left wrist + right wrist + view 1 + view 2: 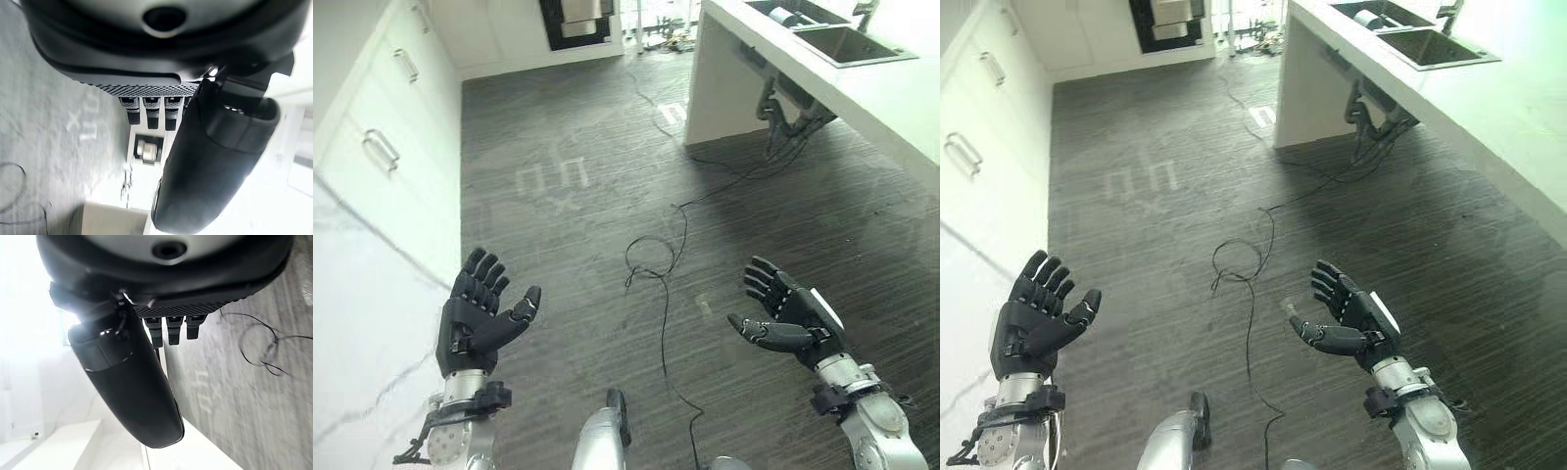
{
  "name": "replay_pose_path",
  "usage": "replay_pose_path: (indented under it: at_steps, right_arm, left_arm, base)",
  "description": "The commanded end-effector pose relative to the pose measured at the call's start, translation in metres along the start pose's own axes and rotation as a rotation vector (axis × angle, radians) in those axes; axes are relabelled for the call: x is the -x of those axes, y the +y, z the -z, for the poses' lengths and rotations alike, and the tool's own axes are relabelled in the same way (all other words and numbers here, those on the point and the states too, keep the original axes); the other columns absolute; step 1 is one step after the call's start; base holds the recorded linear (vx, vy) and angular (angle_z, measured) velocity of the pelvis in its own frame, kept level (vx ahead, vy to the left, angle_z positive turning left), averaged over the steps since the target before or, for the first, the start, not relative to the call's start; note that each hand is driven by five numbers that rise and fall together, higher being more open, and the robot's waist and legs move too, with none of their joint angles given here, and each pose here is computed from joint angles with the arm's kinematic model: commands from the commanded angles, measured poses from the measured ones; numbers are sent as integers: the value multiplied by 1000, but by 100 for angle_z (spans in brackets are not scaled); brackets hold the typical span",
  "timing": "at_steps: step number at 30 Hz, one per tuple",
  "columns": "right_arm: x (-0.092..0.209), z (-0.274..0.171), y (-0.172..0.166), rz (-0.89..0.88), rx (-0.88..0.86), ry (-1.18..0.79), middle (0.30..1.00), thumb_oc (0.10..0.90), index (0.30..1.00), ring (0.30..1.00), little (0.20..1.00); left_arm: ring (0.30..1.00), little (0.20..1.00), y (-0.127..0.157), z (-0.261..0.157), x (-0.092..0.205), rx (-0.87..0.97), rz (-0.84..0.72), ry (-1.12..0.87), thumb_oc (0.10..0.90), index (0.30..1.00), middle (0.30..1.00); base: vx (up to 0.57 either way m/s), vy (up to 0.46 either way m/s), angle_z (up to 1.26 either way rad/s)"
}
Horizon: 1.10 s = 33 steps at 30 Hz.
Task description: Place the dishes in the dishwasher.
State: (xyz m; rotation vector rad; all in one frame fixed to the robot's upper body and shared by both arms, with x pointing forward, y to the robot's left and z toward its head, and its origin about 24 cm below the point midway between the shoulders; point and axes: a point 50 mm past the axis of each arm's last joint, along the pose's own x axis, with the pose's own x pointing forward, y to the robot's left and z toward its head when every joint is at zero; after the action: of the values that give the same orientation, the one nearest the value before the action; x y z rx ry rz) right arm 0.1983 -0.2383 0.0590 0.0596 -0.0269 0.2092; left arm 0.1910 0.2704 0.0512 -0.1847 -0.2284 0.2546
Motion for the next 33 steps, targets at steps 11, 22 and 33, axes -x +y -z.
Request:
replay_pose_path:
  at_steps: [11, 22, 33]
  right_arm:
    - [-33, -40, 24, -64, 3, -281, 900, 800, 900, 900, 900]
    - [-23, -43, 16, -71, 65, -277, 900, 800, 900, 900, 900]
    - [-24, -64, 17, -125, 134, -328, 900, 800, 900, 900, 900]
  left_arm:
    - [900, 900, -33, -52, -27, -88, 259, -240, 800, 900, 900]
    - [900, 900, -40, -55, -32, -129, 287, -213, 800, 900, 900]
    - [900, 900, -53, -64, -24, 62, 349, -299, 800, 900, 900]
  base:
    - [242, 202, 29]
    - [384, -205, 13]
    - [406, -418, -24]
